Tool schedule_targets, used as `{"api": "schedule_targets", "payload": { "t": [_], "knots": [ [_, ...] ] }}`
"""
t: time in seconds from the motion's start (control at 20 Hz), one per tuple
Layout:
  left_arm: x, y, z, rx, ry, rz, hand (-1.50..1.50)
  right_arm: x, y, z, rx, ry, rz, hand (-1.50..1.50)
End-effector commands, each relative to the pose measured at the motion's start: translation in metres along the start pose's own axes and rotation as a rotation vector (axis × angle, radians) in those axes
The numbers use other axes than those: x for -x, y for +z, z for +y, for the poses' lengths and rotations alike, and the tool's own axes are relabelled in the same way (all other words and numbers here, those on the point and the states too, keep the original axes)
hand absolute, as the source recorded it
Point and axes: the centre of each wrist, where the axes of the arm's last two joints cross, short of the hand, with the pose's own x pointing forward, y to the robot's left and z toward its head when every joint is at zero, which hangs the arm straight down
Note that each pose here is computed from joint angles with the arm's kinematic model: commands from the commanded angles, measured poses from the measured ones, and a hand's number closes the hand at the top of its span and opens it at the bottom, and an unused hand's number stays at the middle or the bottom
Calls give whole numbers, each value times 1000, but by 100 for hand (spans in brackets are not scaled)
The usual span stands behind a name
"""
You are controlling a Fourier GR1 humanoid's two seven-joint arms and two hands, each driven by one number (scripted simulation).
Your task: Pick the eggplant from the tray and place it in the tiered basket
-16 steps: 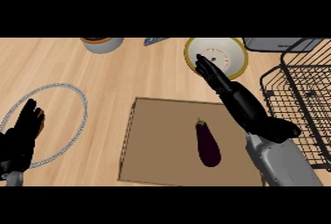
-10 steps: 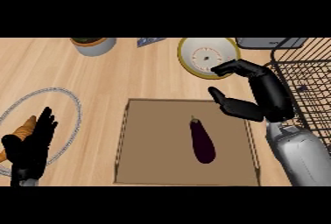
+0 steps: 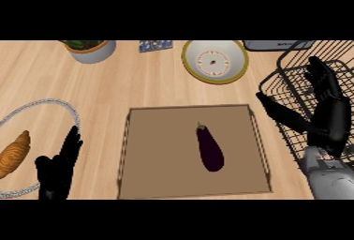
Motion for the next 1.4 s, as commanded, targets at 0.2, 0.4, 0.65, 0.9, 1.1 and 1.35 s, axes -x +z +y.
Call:
{"api": "schedule_targets", "payload": {
  "t": [0.2, 0.4, 0.65, 0.9, 1.1, 1.35],
  "knots": [
    [15, 4, -27, 20, -14, -12, 0, -16, 59, -9, -207, 283, 231, -150],
    [8, 2, -19, 41, -29, -19, 0, -28, 63, -5, -349, 550, 318, -150],
    [8, -1, -40, 61, -20, -12, 0, -56, 72, 22, -399, 828, 352, -150],
    [10, -1, -41, 66, -34, -35, 0, -88, 88, 49, -341, 930, 358, -150],
    [9, -6, -33, 59, -25, -22, 0, -76, 88, 70, -338, 1009, 396, -150],
    [1, -10, -36, 75, -22, -27, 0, -82, 98, 105, -352, 1078, 394, -150]
  ]
}}
